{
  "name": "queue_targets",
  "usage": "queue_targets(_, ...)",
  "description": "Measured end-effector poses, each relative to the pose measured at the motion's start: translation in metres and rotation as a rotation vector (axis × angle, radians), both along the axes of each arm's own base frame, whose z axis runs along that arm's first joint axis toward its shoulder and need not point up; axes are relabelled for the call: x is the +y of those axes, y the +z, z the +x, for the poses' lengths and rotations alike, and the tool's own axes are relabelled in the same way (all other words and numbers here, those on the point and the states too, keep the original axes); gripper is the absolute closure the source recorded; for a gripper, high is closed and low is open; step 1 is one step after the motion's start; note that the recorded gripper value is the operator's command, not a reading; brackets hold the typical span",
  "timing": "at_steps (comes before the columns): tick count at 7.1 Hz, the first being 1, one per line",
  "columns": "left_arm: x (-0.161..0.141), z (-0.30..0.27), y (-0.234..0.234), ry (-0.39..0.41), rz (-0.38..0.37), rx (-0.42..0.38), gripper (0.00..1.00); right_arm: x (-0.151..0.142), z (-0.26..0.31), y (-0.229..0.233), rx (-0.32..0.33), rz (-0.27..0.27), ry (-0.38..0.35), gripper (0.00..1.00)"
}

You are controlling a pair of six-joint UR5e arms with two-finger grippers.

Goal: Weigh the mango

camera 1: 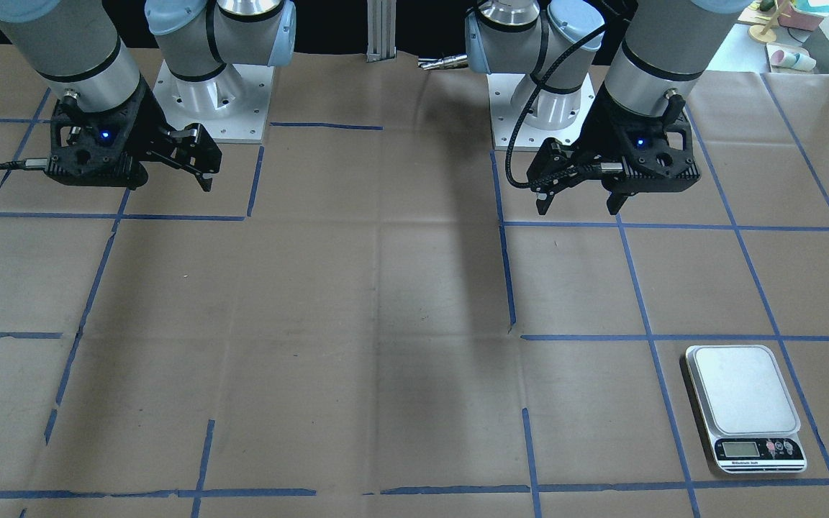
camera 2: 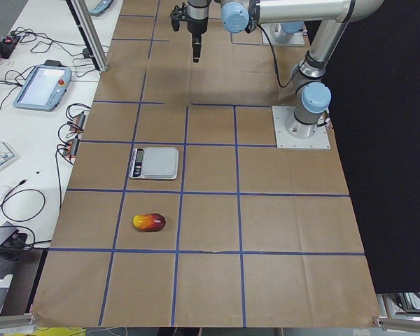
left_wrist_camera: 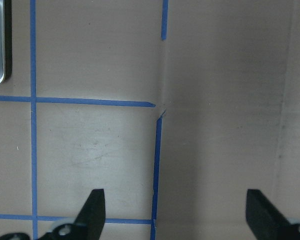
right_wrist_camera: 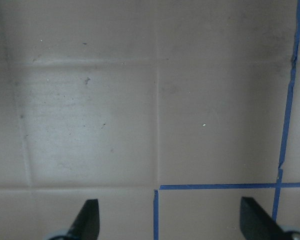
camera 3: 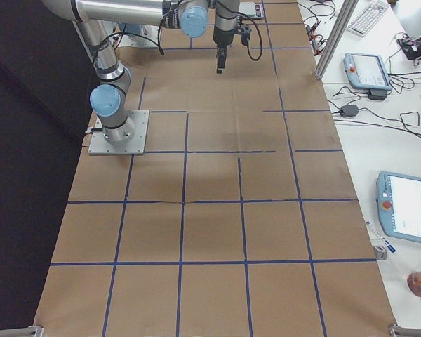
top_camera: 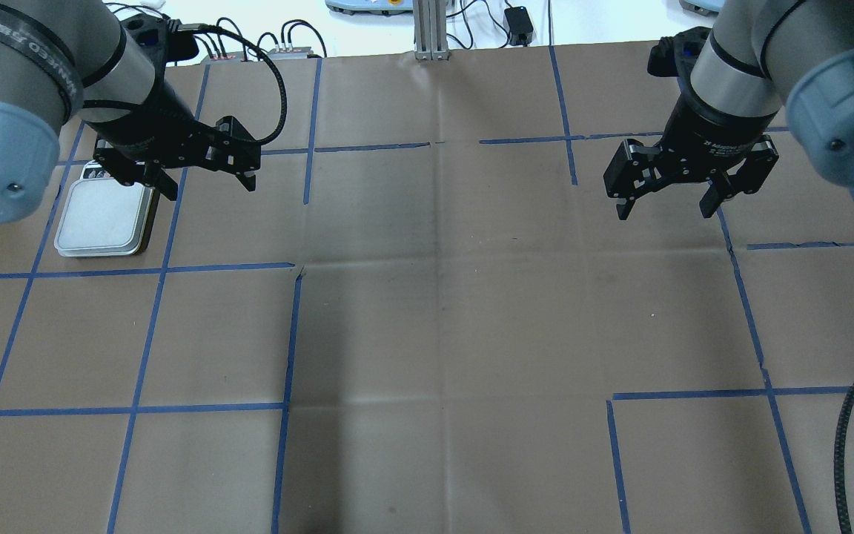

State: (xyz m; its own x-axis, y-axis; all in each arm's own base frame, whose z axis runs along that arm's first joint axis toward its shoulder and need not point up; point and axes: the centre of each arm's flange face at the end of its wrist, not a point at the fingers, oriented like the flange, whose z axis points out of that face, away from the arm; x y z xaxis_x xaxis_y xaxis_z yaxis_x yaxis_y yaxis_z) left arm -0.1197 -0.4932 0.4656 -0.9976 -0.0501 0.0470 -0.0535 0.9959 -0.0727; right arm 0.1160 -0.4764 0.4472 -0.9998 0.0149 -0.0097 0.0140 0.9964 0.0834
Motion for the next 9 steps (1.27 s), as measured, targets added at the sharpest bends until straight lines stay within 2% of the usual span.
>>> queue_targets(9,-0.002,0.012,-0.011,0.012,0.019,-0.012,0.0,0.0,0.0,0.0,0.0,0.0,0.0,0.0)
